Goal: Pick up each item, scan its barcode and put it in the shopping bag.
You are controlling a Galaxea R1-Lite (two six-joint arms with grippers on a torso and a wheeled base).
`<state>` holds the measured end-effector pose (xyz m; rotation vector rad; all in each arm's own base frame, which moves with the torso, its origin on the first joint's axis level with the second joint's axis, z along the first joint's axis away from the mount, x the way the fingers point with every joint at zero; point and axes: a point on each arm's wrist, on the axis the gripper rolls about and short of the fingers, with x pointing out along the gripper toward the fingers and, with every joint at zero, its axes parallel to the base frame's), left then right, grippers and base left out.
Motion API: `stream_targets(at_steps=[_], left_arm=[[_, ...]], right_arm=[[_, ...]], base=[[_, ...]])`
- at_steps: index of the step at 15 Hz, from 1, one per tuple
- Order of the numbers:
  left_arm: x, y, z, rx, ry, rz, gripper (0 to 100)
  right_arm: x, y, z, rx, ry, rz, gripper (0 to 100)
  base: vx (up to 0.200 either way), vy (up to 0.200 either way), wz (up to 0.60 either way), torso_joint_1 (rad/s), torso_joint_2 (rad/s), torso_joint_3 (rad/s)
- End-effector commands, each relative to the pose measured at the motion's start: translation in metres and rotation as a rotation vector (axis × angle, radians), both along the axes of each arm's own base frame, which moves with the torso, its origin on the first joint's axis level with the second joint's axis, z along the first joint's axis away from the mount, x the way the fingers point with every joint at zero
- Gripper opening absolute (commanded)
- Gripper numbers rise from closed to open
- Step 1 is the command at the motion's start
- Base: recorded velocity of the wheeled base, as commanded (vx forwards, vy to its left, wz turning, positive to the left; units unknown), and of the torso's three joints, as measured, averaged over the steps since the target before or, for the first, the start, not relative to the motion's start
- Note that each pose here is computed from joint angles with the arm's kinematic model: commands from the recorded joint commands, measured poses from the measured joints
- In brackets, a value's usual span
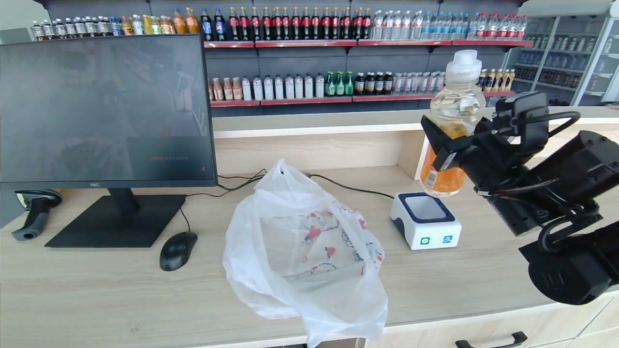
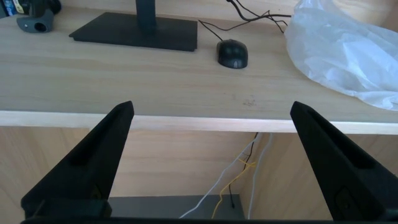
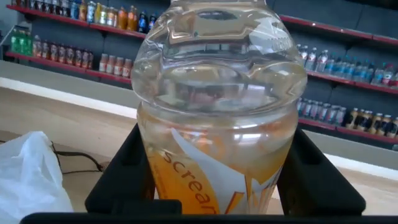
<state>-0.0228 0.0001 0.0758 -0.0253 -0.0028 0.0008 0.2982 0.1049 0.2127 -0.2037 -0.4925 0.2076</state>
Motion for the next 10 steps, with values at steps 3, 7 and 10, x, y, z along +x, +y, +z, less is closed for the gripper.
stream_targets(at_steps=[3, 7, 10], left_arm=[[0.000, 0.000, 0.000, -0.001, 0.000, 0.001, 100], [0.000, 0.000, 0.000, -0.001, 0.000, 0.002, 100], [0.000, 0.000, 0.000, -0.001, 0.000, 0.001, 100]], right_arm=[[0.005, 0.000, -0.002, -0.126, -0.035, -0.027, 0], [0.004, 0.010, -0.013, -0.241, -0.042, 0.007, 0], [0.005, 0.009, -0.016, -0.340, -0.082, 0.058, 0]], base=[[0.000, 0.000, 0.00, 0.000, 0.00, 0.000], [0.000, 0.000, 0.00, 0.000, 0.00, 0.000], [0.000, 0.000, 0.00, 0.000, 0.00, 0.000]])
